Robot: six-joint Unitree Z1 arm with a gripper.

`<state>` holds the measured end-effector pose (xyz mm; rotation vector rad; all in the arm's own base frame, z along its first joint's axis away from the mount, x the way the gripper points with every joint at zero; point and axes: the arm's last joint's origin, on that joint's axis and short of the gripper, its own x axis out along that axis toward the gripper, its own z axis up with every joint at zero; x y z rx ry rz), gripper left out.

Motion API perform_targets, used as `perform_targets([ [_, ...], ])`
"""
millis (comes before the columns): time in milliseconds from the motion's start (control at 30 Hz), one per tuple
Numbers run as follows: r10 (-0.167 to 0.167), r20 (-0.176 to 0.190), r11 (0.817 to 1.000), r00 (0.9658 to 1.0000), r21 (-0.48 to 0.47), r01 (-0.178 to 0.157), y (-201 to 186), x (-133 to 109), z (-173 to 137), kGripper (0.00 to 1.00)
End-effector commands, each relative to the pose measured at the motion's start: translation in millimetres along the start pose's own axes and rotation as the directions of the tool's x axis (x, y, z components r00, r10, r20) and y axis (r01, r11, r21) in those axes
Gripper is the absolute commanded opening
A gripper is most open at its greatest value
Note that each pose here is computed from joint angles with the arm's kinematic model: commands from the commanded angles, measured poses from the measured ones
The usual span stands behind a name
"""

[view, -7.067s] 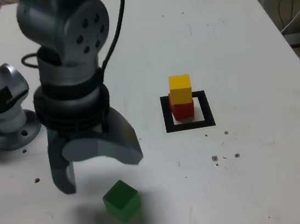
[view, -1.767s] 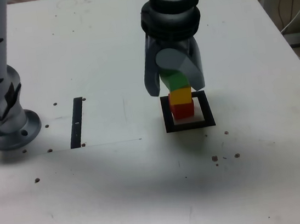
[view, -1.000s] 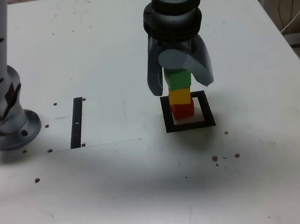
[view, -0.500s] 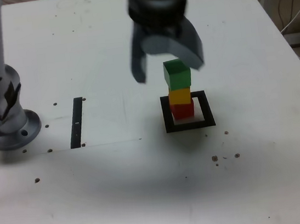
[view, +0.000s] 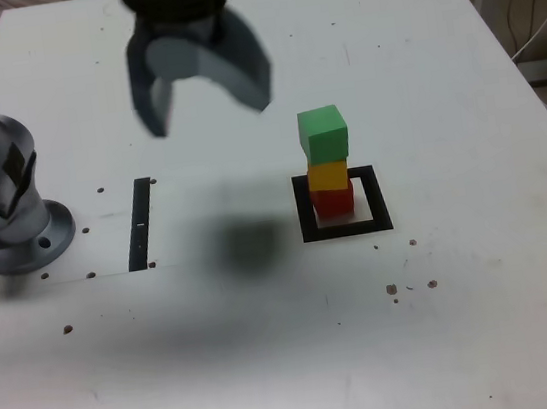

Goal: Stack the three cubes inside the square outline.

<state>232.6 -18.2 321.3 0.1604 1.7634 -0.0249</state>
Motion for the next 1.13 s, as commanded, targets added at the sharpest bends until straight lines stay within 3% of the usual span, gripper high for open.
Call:
perform_targets([
  [0, -0.011, -0.026, 1.000, 0.9996, -0.007, 0.011, 0, 11, -10, 0.99],
  [300, -0.023, -0.077, 1.000, 0.9967, -0.018, 0.022, -4, 48, -40, 0.99],
  [433, -0.058, -0.095, 0.997, 0.9938, -0.057, 0.053, -6, 53, -56, 1.00],
  [500, -0.086, -0.115, 0.994, 0.9896, -0.078, 0.077, -8, 54, -63, 1.00],
  [667, -0.146, -0.190, 0.987, 0.9708, -0.102, 0.128, -12, 66, -74, 1.00],
  [733, -0.157, -0.202, 0.985, 0.9667, -0.104, 0.138, -13, 72, -77, 1.00],
  [967, -0.167, -0.191, 0.984, 0.9672, -0.095, 0.152, -14, 82, -80, 1.00],
  [1033, -0.160, -0.185, 0.985, 0.9697, -0.092, 0.145, -14, 83, -78, 1.00],
  [1100, -0.146, -0.165, 0.987, 0.9755, -0.087, 0.133, -13, 84, -75, 1.00],
])
